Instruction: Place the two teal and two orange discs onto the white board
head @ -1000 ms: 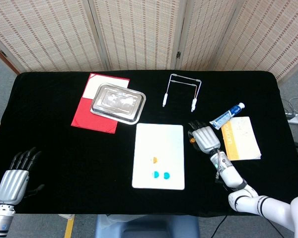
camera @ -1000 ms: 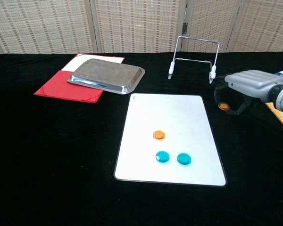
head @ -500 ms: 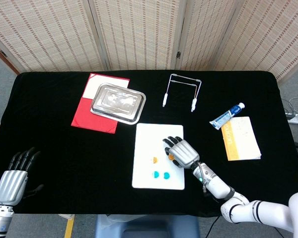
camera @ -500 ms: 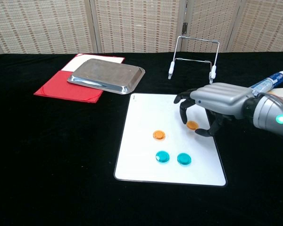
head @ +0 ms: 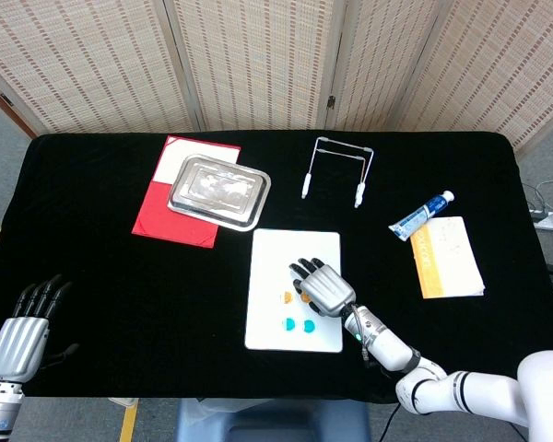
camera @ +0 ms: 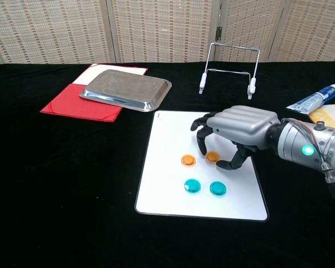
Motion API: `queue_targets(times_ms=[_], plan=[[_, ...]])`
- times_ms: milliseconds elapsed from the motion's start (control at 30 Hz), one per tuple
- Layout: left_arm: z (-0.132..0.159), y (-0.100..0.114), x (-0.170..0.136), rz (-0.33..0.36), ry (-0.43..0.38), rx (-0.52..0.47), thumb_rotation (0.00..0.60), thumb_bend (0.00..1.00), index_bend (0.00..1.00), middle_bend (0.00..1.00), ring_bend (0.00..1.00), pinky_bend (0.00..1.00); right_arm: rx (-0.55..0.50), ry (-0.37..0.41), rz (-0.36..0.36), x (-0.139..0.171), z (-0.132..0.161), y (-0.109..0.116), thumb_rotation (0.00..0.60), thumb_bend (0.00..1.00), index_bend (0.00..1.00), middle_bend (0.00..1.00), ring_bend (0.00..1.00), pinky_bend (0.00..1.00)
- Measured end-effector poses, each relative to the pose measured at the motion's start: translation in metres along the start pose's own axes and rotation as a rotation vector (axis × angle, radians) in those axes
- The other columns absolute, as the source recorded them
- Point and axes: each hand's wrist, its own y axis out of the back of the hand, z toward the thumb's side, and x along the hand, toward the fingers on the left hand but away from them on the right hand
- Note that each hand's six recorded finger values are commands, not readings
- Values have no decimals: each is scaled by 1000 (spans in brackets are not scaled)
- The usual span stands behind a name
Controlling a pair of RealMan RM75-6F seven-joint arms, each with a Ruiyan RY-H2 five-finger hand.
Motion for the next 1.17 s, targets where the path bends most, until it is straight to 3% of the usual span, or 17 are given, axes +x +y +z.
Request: queue_targets(times_ms=[233,367,600,833,1033,1167], plan=[[-2,-1,0,0,5,-2,600,192,0,0,0,0,5,4,10,0,2,-2,600,429,285,131,78,150],[-3,-1,0,1,6,-5,600,192,0,0,0,0,-3,2,-1,2,2,1,600,429,240,130,77,141],[-4,1,2,10,7,-11,600,192,0,0,0,0,-36,-64,-99,16,-21,26,600,429,156,103,79,106],[0,1,5,26,1,-12,600,192,0,0,0,0,-56,-268,-250,86,-95,59,600,429,13,1,18,41],[6,5,3,53,-3,-10,600,192,0,0,0,0,-113,-394,-300,166,-133,56,600,430,0,0,0,0],[13,10,2,80,-17,-11,600,193,0,0,0,0,-163,-429,-340,206,-138,49,600,430,0,0,0,0]])
